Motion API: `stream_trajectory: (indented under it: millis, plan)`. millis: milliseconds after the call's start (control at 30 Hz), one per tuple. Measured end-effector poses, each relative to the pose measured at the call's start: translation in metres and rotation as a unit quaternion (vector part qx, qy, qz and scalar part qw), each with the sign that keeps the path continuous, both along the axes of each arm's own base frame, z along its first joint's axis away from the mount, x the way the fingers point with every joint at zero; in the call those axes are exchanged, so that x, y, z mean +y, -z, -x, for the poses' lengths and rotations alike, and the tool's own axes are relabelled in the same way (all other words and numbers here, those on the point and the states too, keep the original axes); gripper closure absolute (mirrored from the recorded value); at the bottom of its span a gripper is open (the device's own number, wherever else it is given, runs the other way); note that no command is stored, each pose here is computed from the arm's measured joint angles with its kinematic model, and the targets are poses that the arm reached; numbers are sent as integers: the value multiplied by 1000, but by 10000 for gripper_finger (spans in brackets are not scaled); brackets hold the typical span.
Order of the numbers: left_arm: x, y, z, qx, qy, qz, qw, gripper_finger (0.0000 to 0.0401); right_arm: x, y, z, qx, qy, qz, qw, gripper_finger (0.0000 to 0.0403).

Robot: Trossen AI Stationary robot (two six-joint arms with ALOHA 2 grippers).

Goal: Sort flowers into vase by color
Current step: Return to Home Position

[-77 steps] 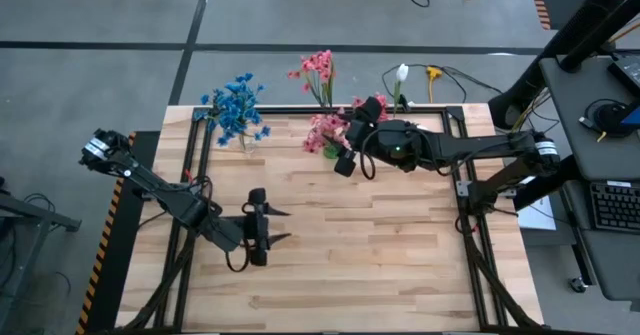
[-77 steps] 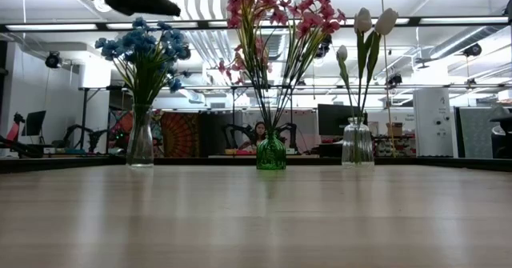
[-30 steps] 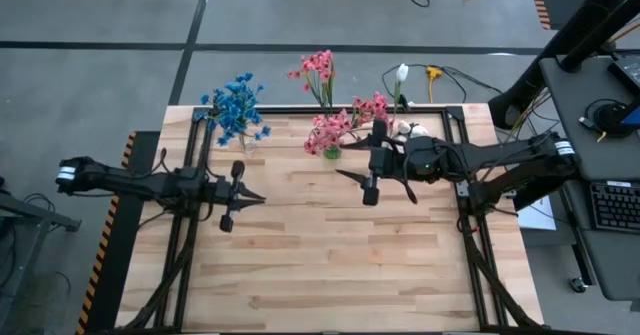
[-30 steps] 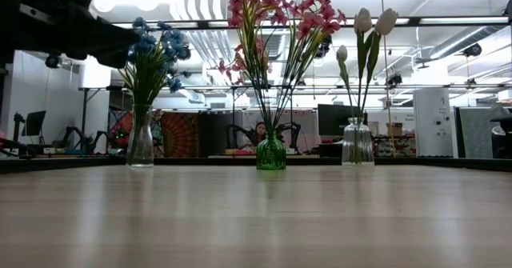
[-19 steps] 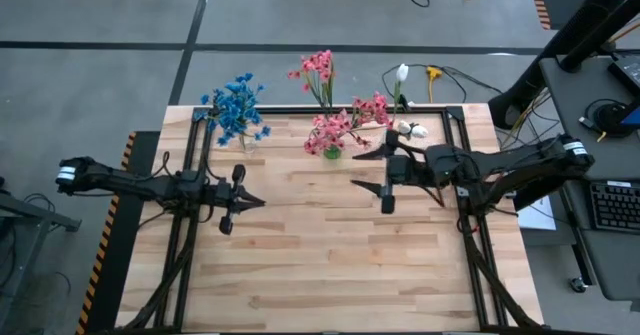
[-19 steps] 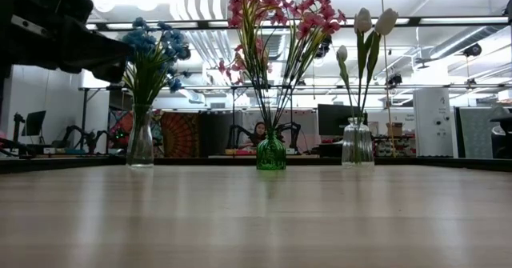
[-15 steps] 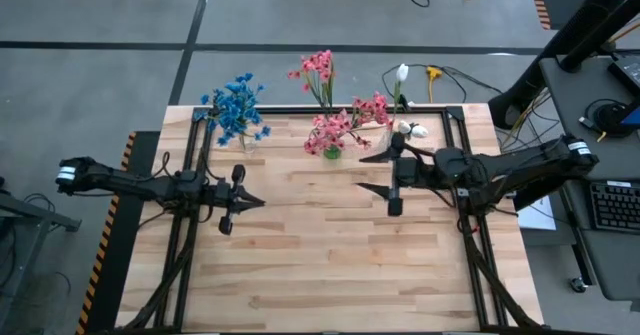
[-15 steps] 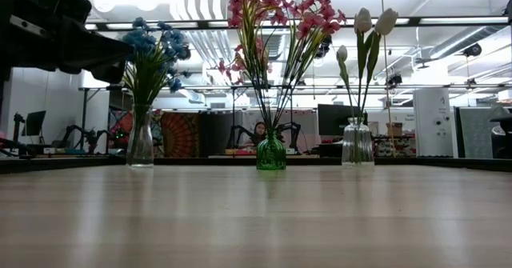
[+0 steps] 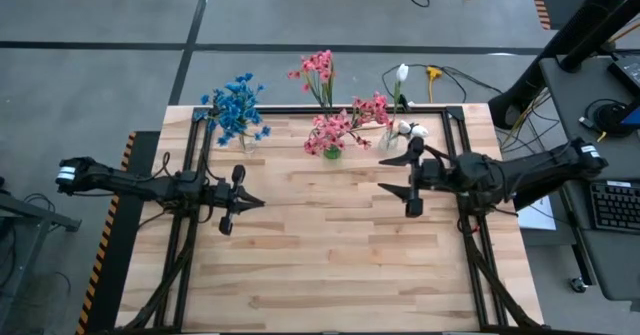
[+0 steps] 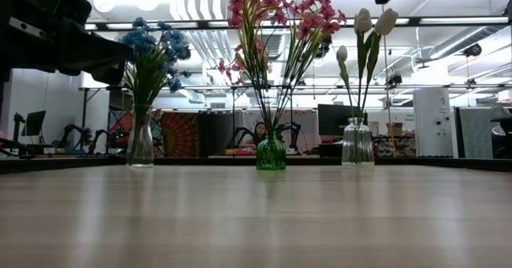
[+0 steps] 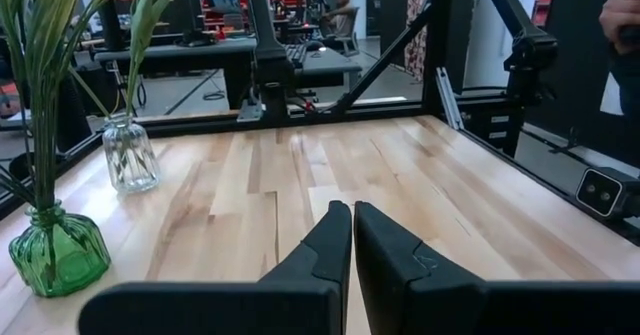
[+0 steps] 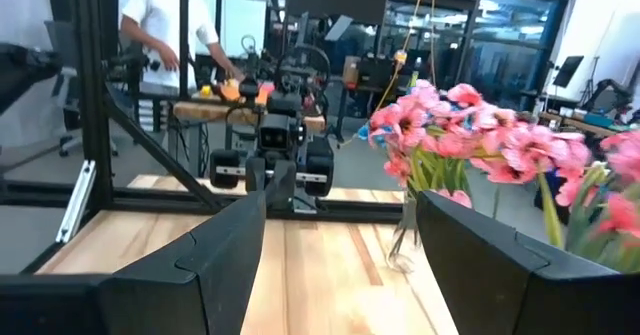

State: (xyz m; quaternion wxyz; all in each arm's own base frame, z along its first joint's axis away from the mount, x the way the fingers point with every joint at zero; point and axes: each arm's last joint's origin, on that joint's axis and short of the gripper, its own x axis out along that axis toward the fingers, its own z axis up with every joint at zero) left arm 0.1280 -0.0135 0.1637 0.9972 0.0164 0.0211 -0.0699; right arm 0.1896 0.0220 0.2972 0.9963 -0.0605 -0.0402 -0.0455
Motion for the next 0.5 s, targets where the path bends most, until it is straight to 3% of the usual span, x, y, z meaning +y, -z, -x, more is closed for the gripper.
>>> stream_trajectory:
  millis: [500]
  plan:
    - [1, 4, -2, 18, -8, -7, 1000, 401, -11, 55, 52, -99, 46, -16, 994, 149]
